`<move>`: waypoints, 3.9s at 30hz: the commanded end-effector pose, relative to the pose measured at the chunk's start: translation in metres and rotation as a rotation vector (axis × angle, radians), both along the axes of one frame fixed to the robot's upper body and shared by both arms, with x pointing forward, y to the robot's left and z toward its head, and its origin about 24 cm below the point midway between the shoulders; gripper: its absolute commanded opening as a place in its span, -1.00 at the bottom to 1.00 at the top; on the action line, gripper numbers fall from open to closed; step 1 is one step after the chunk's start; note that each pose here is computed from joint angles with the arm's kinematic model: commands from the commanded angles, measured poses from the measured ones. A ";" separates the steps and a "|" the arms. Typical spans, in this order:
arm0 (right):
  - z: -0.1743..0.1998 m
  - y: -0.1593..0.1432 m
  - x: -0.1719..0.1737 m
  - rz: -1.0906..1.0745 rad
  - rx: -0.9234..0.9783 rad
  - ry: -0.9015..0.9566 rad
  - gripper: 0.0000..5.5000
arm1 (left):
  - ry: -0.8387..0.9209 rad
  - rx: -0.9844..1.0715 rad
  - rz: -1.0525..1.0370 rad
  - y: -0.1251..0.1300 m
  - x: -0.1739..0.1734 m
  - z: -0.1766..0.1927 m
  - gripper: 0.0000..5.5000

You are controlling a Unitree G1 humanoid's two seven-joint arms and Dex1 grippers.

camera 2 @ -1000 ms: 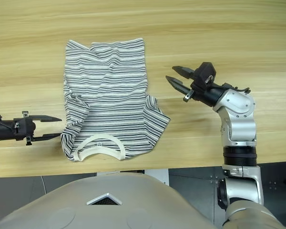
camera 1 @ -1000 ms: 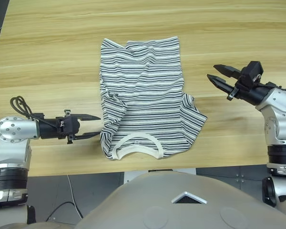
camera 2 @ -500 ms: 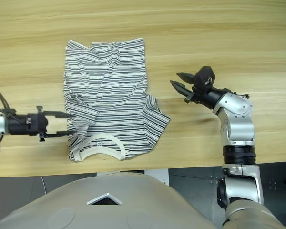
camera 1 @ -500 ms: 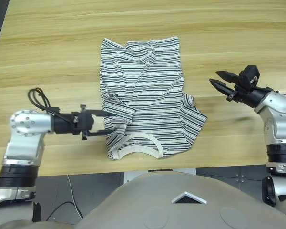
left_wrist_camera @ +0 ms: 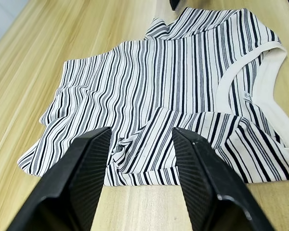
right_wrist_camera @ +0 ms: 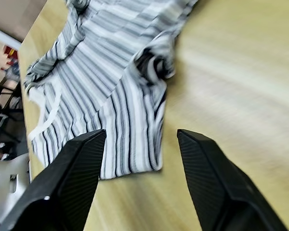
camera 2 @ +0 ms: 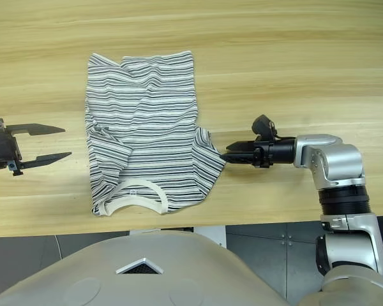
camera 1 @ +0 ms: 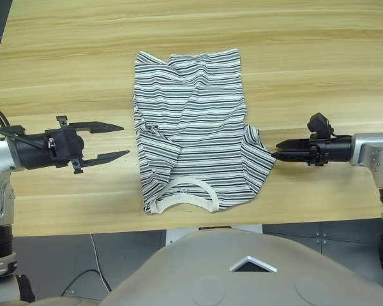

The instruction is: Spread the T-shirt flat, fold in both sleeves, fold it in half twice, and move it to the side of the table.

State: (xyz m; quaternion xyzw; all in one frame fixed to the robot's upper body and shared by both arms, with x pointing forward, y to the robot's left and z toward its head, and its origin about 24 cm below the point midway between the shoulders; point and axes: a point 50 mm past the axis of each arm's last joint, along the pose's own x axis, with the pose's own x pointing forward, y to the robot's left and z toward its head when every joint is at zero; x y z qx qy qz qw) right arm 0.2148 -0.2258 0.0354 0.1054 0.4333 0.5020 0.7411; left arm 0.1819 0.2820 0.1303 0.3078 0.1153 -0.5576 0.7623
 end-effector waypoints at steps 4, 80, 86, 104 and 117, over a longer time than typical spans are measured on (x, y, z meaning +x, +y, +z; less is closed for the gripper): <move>-0.014 0.001 -0.013 0.048 -0.096 0.032 0.33 | -0.010 -0.005 0.026 -0.004 0.000 -0.005 -0.14; 0.013 0.142 0.007 0.450 0.018 -0.376 -0.96 | -0.015 -0.026 -0.029 -0.014 0.011 -0.017 -0.14; 0.007 0.142 0.008 0.448 0.014 -0.359 -0.53 | -0.017 -0.024 -0.038 -0.015 0.014 -0.016 -0.14; 0.046 0.068 -0.023 0.517 0.190 -0.378 0.38 | 0.097 -0.061 -0.024 -0.017 -0.009 -0.028 -0.14; 0.010 0.037 -0.064 0.822 -0.168 -1.076 0.38 | -0.173 0.499 -0.397 0.013 -0.078 -0.068 -0.14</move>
